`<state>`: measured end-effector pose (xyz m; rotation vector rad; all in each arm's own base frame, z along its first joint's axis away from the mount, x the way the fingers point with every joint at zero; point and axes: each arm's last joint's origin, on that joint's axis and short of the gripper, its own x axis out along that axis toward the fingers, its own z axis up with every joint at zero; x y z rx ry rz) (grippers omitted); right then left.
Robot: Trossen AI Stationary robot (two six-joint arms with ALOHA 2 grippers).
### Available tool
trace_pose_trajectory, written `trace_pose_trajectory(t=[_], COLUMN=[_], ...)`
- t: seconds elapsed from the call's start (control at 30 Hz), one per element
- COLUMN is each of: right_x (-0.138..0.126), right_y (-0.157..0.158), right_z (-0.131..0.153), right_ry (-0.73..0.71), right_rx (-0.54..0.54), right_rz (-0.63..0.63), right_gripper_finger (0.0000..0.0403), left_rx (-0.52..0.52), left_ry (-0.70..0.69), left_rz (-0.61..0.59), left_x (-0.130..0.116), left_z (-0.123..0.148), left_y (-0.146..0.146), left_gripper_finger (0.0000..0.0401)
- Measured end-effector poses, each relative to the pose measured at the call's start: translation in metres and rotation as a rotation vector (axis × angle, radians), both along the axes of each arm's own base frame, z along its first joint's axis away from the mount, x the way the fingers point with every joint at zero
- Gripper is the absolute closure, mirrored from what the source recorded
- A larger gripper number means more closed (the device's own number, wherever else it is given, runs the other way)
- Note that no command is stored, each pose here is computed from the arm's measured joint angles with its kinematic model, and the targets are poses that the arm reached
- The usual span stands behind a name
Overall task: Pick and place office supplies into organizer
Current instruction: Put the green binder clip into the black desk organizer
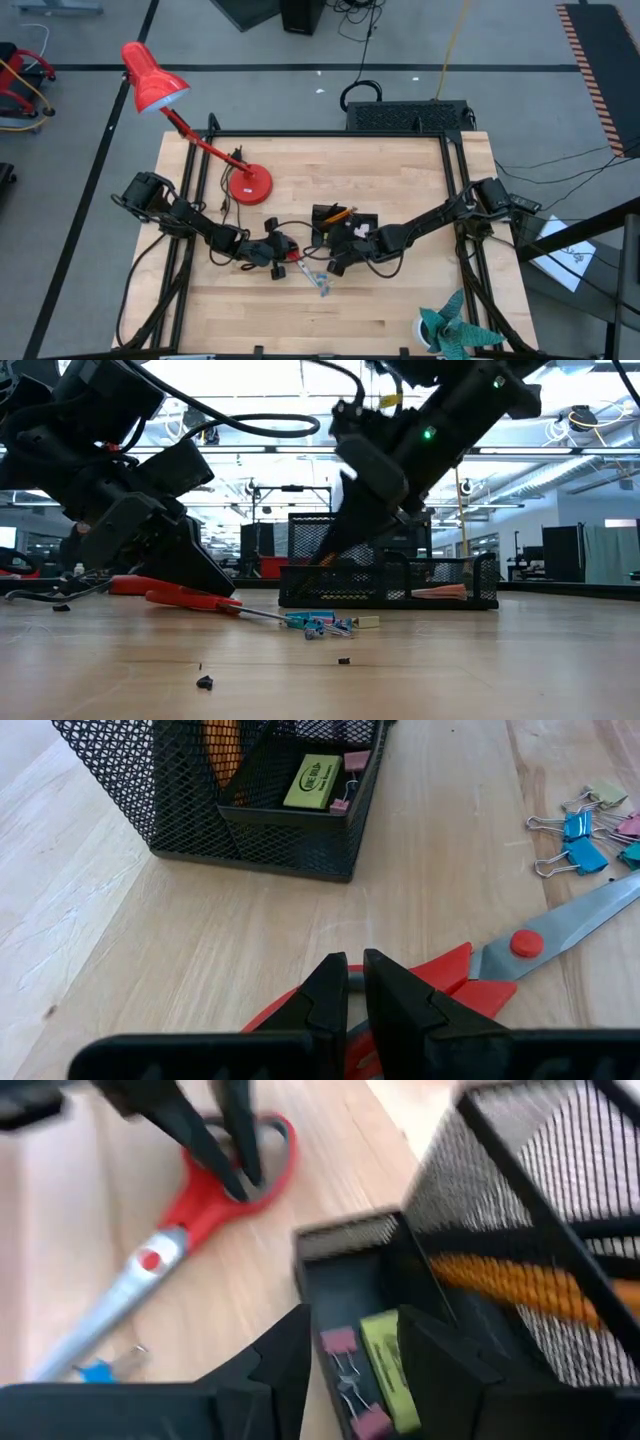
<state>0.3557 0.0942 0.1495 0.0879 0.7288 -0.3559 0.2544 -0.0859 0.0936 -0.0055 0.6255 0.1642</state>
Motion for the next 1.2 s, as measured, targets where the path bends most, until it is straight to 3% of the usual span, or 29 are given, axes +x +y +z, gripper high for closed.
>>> trace_pose_trajectory(t=[0.3, 0.6, 0.73, 0.83, 0.97, 1.2], right_x=[-0.009, -0.032, -0.040, -0.042, -0.030, -0.024], right_y=[0.031, 0.085, 0.100, 0.098, 0.087, 0.082], right_z=[0.023, 0.015, 0.009, 0.000, -0.012, -0.038], right_ry=[-0.095, -0.088, -0.042, 0.014, 0.027, 0.108], right_rx=[-0.072, 0.009, -0.037, -0.071, 0.006, -0.018], right_rz=[0.107, 0.240, 0.350, 0.356, 0.311, 0.362], right_gripper_finger=[0.0276, 0.0280, 0.0278, 0.0277, 0.0272, 0.0232], left_rx=[-0.001, 0.003, 0.003, 0.000, -0.017, -0.018], left_ry=[0.000, 0.001, 0.001, -0.001, -0.003, 0.001], left_rz=[0.000, -0.003, -0.003, -0.001, 0.010, -0.001], left_x=[0.000, 0.000, 0.000, 0.000, 0.000, -0.001], left_z=[0.000, 0.000, 0.000, 0.000, 0.000, 0.000], left_y=[0.000, 0.000, 0.000, 0.000, 0.000, -0.003], left_gripper_finger=[0.0354, 0.0354, 0.0354, 0.0355, 0.0354, 0.0354])
